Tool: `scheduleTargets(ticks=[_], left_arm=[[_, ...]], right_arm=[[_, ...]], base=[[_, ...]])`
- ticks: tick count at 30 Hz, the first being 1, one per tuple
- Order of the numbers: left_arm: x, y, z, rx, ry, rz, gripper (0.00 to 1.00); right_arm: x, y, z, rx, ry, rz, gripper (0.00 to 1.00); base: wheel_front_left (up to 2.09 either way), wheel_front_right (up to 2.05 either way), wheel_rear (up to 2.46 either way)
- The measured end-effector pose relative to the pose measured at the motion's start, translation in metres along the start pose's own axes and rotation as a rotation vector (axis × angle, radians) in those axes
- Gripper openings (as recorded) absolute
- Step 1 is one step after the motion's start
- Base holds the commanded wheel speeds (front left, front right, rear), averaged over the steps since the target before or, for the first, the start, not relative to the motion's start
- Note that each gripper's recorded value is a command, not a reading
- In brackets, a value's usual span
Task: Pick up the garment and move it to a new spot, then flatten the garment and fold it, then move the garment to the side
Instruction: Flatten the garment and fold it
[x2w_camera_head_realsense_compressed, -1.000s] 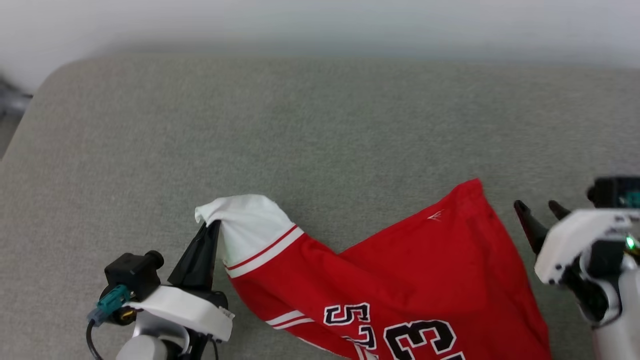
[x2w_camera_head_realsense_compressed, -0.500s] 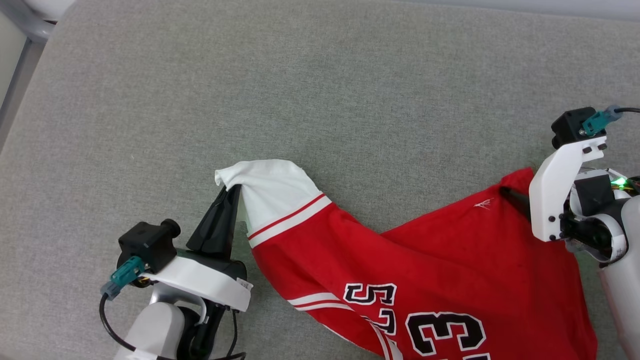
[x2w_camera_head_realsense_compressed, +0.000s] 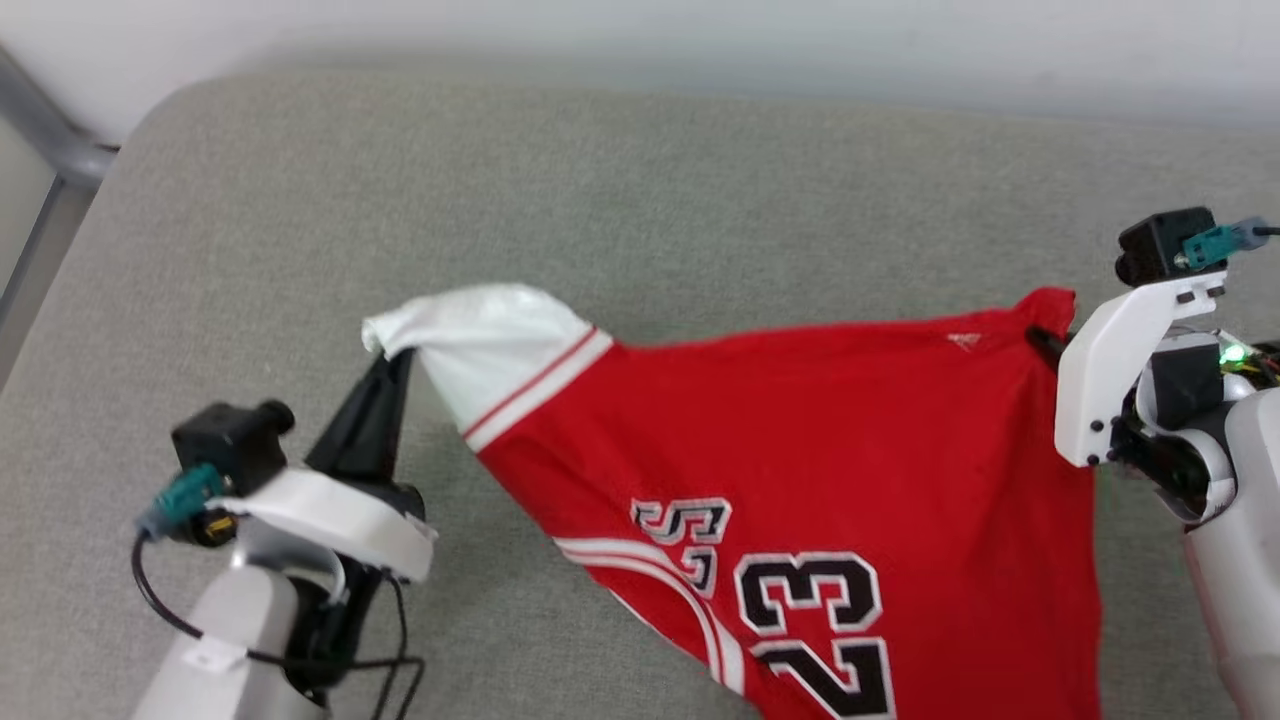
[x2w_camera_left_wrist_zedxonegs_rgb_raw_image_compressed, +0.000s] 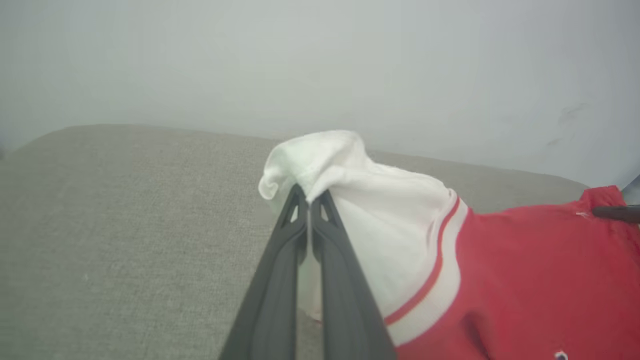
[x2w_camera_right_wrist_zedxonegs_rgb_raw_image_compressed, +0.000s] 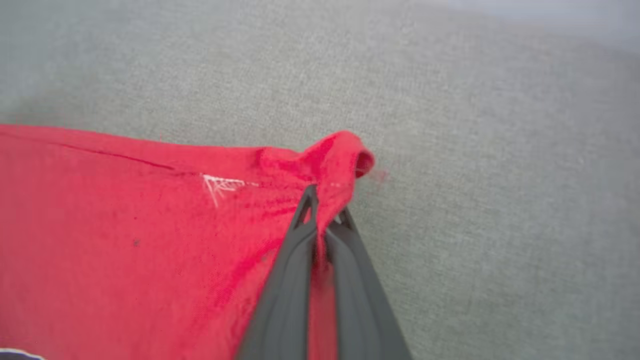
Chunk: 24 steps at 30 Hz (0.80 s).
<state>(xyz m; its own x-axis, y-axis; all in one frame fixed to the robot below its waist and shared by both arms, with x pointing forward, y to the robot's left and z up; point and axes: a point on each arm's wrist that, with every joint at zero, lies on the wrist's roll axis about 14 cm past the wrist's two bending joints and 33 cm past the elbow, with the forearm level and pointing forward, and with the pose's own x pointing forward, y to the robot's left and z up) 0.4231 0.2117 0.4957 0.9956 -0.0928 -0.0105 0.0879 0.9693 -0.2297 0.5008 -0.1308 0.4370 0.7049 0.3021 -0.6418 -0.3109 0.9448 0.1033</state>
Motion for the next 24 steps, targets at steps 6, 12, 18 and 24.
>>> scheduleTargets(ticks=[6,12,18,24], left_arm=[[0.033,-0.013,0.059,0.058,-0.109,-0.062,0.0],[0.075,-0.035,0.118,0.089,-0.211,-0.12,0.0],[0.121,-0.044,0.179,0.154,-0.326,-0.14,0.0],[0.163,-0.046,0.234,0.197,-0.427,-0.136,0.0]], right_arm=[[-0.038,-0.013,0.055,0.003,-0.244,-0.072,0.0],[-0.074,-0.031,0.112,-0.019,-0.446,-0.154,0.0],[-0.089,-0.037,0.179,-0.055,-0.621,-0.182,0.0],[-0.1,-0.048,0.247,-0.083,-0.78,-0.218,0.0]], base=[[0.0,0.0,0.0],[0.0,0.0,0.0],[0.0,0.0,0.0],[0.0,0.0,0.0]])
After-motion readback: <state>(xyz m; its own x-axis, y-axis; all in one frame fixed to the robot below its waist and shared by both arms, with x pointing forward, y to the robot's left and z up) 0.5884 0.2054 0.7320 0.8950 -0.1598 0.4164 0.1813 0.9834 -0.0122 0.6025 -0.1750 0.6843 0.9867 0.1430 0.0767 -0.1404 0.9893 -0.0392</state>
